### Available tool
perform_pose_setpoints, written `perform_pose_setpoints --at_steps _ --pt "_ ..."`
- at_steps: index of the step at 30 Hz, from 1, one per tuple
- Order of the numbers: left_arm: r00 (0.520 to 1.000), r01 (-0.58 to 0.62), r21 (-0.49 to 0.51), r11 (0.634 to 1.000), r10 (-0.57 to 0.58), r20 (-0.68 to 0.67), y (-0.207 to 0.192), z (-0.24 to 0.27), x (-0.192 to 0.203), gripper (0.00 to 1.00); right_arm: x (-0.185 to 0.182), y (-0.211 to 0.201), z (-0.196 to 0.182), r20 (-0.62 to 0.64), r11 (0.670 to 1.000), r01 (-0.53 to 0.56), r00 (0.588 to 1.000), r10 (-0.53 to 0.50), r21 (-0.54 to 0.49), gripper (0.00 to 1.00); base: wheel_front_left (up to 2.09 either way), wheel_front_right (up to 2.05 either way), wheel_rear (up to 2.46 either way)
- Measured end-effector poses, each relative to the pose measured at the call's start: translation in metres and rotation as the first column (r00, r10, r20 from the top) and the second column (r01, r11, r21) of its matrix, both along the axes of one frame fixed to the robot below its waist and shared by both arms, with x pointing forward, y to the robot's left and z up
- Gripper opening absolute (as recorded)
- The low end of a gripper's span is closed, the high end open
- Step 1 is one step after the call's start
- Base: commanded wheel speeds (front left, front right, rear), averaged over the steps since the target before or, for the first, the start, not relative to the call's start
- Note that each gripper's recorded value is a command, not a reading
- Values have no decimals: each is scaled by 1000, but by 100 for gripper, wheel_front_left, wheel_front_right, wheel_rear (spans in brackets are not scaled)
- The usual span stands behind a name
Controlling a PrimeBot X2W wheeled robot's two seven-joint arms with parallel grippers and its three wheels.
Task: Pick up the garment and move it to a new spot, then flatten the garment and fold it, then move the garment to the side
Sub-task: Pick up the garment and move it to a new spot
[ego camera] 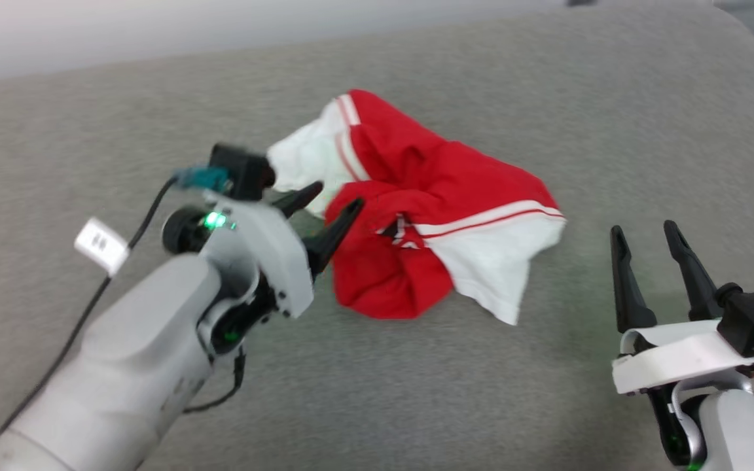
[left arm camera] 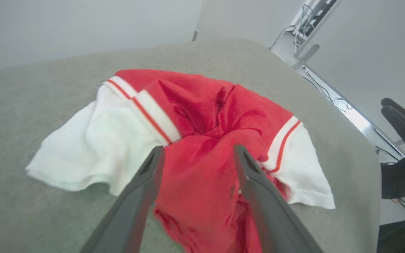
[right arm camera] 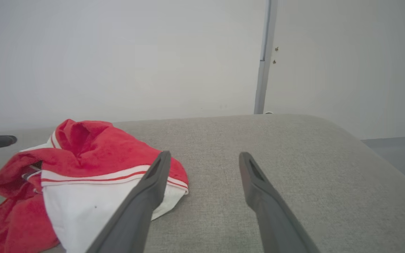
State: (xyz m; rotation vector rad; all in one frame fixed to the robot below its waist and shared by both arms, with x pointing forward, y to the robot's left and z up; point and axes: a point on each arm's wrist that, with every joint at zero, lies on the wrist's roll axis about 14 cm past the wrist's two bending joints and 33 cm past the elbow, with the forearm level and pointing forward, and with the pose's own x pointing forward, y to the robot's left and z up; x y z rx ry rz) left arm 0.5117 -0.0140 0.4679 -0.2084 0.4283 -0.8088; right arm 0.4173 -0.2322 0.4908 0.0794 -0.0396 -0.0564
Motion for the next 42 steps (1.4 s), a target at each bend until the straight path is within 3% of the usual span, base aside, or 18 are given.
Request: perform_pose_setpoints --at_steps 5,13,19,24,31,35,42 --pt "977 -211 -50 976 211 -4 64 -14 -12 100 7 17 -4 -11 997 -74 997 74 -29 100 0 0 0" --pt "868 -496 -84 864 493 -54 152 -38 -54 100 8 28 -8 -28 989 -136 991 134 -57 100 0 0 0" --pt "754 -649 -90 755 655 56 213 -18 -76 100 8 39 -3 -15 982 -174 985 174 -68 100 0 0 0" --pt "676 -712 -79 697 712 190 236 -2 -103 100 5 42 3 -3 978 -192 981 192 -84 100 0 0 0" --pt "584 -758 -65 649 720 375 246 25 -130 100 -4 34 12 17 980 -175 984 177 -99 100 0 0 0" --pt "555 -774 -60 631 721 415 247 29 -139 100 -6 31 17 34 980 -168 985 172 -103 100 0 0 0" --pt "556 -776 -54 629 721 412 243 23 -143 100 -6 32 15 31 982 -165 985 169 -95 100 0 0 0"
